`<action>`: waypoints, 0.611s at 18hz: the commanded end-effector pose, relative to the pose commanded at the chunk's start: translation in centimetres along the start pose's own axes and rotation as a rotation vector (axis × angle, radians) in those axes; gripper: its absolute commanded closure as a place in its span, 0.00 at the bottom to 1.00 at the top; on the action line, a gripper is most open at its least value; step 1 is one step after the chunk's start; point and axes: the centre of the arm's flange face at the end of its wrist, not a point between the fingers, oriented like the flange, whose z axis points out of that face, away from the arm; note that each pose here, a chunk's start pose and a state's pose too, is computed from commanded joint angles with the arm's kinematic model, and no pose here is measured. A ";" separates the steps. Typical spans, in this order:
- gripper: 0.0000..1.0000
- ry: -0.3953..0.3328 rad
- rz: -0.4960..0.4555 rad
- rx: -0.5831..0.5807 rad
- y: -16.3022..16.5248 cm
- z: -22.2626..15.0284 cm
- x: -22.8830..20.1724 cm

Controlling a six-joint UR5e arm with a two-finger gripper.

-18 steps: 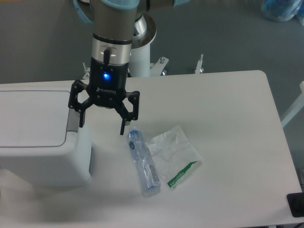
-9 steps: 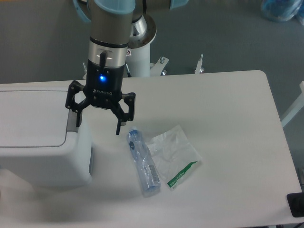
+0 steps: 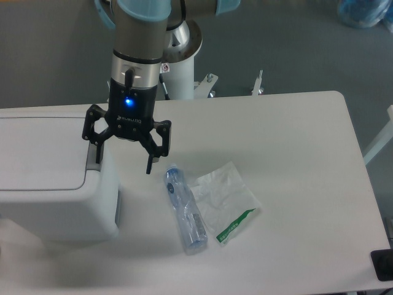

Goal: Open the trash can

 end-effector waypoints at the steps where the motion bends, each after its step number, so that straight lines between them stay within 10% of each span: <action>1: 0.00 0.000 0.000 0.000 0.0 0.0 0.0; 11: 0.00 0.000 0.001 -0.001 0.1 0.1 0.0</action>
